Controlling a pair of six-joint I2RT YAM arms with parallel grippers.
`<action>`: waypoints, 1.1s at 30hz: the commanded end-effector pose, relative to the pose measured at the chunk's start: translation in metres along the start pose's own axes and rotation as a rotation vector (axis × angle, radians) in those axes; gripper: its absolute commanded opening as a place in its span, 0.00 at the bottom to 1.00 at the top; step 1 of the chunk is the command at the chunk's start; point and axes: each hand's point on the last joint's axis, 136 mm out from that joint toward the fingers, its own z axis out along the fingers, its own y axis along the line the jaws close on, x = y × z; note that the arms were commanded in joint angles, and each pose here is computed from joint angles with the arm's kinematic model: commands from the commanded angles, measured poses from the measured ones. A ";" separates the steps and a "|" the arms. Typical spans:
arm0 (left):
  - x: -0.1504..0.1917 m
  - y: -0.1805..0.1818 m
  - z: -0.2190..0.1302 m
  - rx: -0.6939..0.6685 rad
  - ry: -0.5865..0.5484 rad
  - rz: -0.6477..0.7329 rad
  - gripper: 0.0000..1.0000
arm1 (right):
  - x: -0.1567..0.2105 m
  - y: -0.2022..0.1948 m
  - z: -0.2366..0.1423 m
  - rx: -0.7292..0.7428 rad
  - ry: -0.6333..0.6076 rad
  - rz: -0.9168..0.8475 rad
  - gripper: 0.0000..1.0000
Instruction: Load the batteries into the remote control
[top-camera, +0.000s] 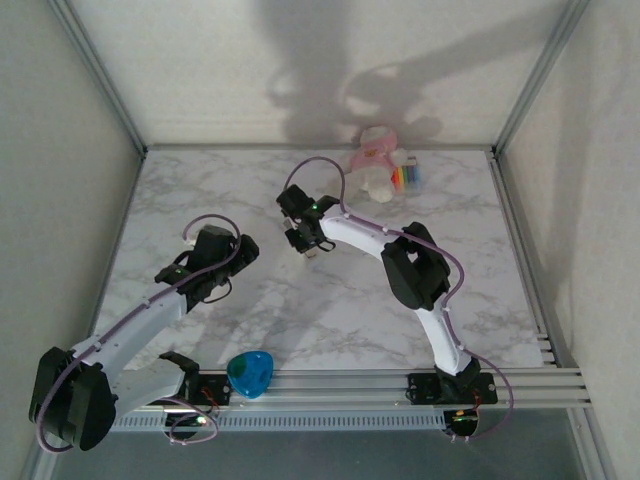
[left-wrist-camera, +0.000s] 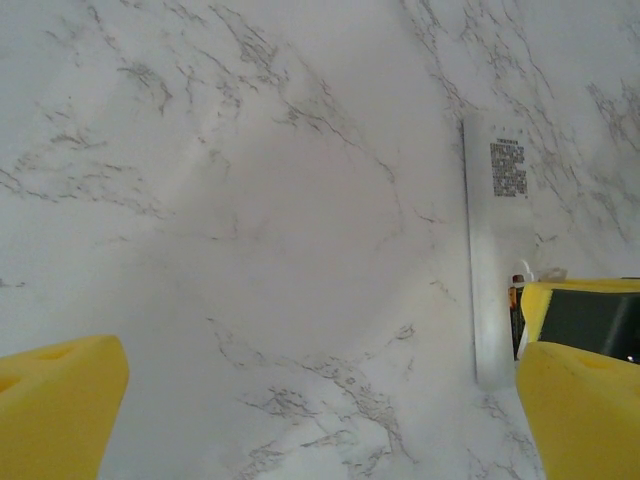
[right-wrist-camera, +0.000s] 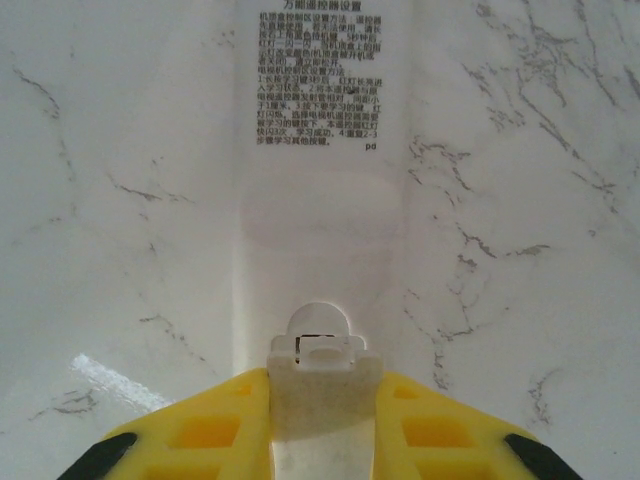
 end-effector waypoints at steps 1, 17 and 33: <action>-0.004 0.010 -0.003 -0.033 -0.019 -0.016 1.00 | 0.004 0.000 0.006 0.016 -0.002 -0.019 0.24; -0.003 0.008 0.000 -0.031 -0.011 -0.013 1.00 | 0.025 -0.001 0.011 0.007 0.030 0.001 0.24; 0.001 0.010 0.004 -0.032 0.000 -0.016 0.99 | 0.025 -0.002 -0.013 -0.006 0.000 0.008 0.24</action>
